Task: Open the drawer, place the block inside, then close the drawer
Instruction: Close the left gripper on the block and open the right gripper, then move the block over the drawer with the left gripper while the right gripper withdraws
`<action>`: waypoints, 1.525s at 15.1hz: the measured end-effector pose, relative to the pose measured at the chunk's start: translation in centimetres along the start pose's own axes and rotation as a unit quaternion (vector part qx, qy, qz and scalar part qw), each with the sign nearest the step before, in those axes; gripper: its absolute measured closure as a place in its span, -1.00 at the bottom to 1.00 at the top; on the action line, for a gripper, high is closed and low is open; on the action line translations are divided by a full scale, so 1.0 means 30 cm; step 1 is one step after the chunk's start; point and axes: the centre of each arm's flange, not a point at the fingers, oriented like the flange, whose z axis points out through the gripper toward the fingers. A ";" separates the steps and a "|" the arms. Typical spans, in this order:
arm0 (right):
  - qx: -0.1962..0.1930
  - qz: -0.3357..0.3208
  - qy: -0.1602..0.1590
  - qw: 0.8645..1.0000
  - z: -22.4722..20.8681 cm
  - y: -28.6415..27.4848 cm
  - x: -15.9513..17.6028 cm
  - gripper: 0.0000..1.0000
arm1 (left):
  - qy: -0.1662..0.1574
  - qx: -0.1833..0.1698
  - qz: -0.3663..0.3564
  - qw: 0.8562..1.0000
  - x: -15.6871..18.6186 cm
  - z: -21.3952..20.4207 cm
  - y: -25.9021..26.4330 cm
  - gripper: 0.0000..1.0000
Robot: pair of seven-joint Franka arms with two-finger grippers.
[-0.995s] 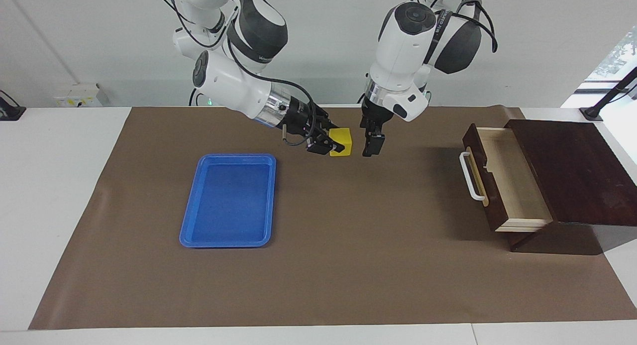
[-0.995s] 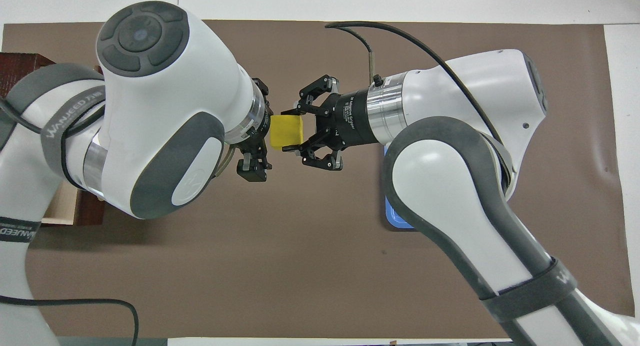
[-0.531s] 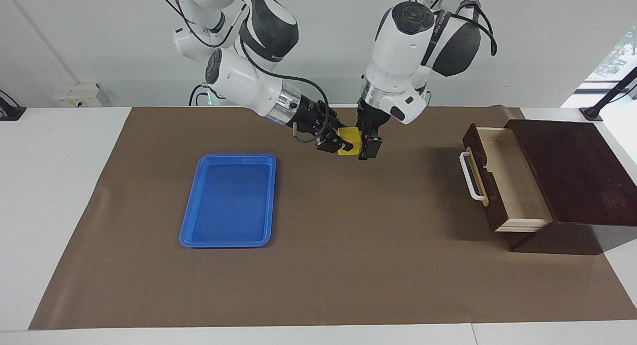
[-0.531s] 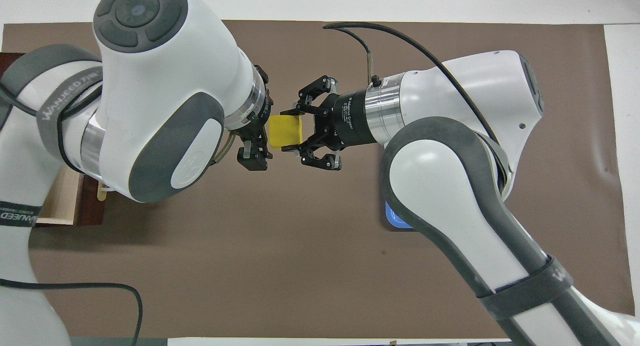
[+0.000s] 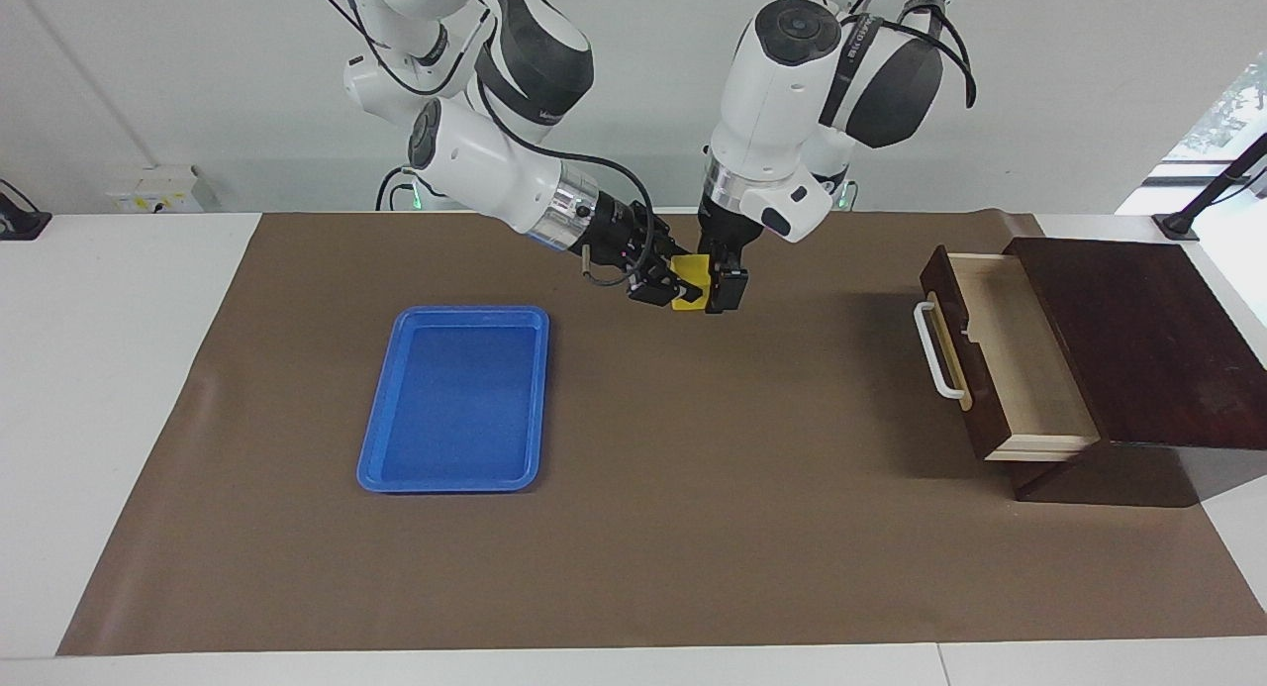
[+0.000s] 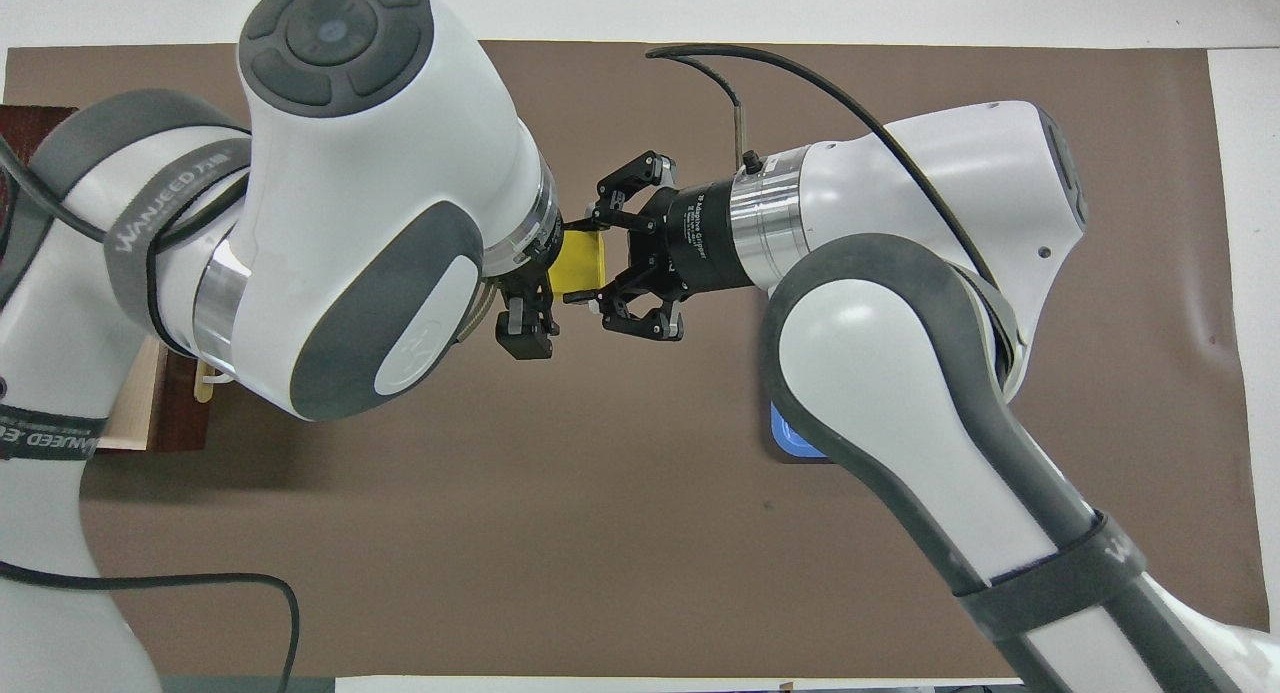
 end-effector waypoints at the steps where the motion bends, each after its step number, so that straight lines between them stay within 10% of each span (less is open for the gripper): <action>1: 0.000 0.000 0.000 1.000 0.000 0.000 0.000 -0.10 | 0.002 -0.001 -0.001 1.000 -0.007 0.001 -0.005 -1.00; 7: 0.000 0.000 0.000 1.000 0.000 -0.001 0.001 -0.10 | 0.004 -0.003 -0.004 1.000 -0.013 -0.004 -0.008 -0.71; 10: -0.006 0.008 -0.001 1.000 0.010 0.006 -0.001 -0.10 | 0.007 -0.012 -0.005 1.000 -0.006 -0.017 0.002 -0.15; 20: -0.003 0.026 -0.001 1.000 0.005 0.003 0.001 -0.13 | 0.006 -0.013 -0.003 1.000 -0.009 -0.019 0.003 -0.11; 23: 0.004 0.064 -0.002 0.998 -0.010 -0.008 0.007 -0.78 | 0.006 -0.013 -0.003 1.000 -0.014 -0.019 0.001 -0.11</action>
